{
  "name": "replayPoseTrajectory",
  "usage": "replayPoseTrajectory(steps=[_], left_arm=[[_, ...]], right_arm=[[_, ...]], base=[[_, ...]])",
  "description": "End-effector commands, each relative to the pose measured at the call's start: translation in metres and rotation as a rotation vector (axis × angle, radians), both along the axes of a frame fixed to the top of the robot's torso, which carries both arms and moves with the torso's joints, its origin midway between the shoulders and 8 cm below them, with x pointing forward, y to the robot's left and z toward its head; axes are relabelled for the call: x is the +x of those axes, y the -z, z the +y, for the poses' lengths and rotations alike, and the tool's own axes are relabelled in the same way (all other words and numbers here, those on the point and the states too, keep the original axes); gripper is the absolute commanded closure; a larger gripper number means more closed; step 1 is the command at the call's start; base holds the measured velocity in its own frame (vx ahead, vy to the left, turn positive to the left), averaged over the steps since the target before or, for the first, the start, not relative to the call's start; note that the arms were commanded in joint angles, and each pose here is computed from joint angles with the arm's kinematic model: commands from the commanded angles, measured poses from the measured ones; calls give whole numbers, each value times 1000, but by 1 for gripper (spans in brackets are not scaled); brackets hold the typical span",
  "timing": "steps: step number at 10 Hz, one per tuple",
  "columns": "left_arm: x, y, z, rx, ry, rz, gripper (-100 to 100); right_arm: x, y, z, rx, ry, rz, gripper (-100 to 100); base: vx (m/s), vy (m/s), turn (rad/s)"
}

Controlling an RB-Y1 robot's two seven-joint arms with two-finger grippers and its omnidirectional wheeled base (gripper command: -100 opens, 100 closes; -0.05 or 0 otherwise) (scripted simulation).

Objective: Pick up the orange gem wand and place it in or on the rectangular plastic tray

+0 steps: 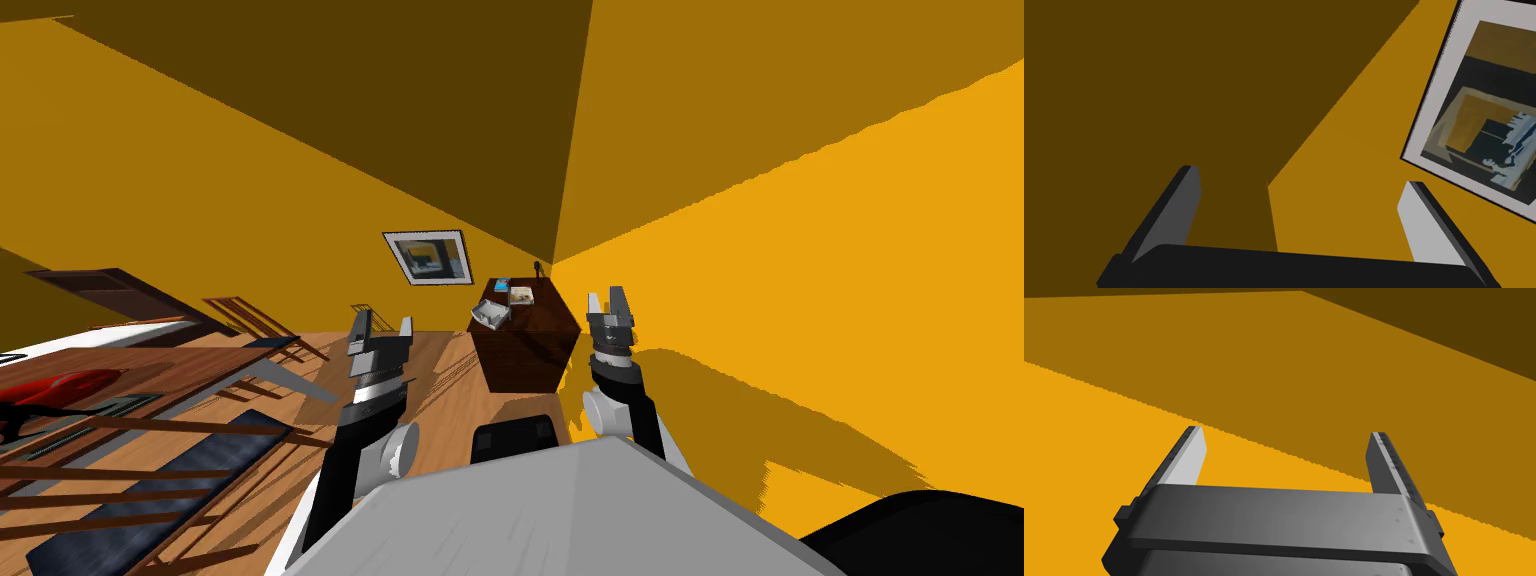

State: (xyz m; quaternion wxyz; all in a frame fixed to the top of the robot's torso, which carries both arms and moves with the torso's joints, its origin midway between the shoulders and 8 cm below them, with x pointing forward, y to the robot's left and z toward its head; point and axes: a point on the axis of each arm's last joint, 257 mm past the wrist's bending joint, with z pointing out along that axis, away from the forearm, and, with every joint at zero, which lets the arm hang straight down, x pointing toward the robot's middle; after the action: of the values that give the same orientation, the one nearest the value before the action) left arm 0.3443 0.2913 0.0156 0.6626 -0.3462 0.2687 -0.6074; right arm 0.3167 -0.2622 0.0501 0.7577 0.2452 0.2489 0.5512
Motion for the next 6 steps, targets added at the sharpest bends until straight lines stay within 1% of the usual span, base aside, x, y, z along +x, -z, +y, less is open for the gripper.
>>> replayPoseTrajectory(steps=[1, 3, 4, 6], left_arm=[[0, 0, 0, 0, 0, 0, 0], [0, 0, 0, 0, 0, 0, 0], [0, 0, 0, 0, 0, 0, 0], [0, 0, 0, 0, 0, 0, 0]], right_arm=[[5, 2, 9, -32, -31, 7, -100], [15, 6, 24, -76, -80, 19, -100], [22, 9, 32, -97, -106, 24, -100], [38, 16, 50, -132, -155, 39, -100]], base=[[-6, 32, -80], [-23, 84, -156], [-18, 125, -206], [-20, 162, -275]])
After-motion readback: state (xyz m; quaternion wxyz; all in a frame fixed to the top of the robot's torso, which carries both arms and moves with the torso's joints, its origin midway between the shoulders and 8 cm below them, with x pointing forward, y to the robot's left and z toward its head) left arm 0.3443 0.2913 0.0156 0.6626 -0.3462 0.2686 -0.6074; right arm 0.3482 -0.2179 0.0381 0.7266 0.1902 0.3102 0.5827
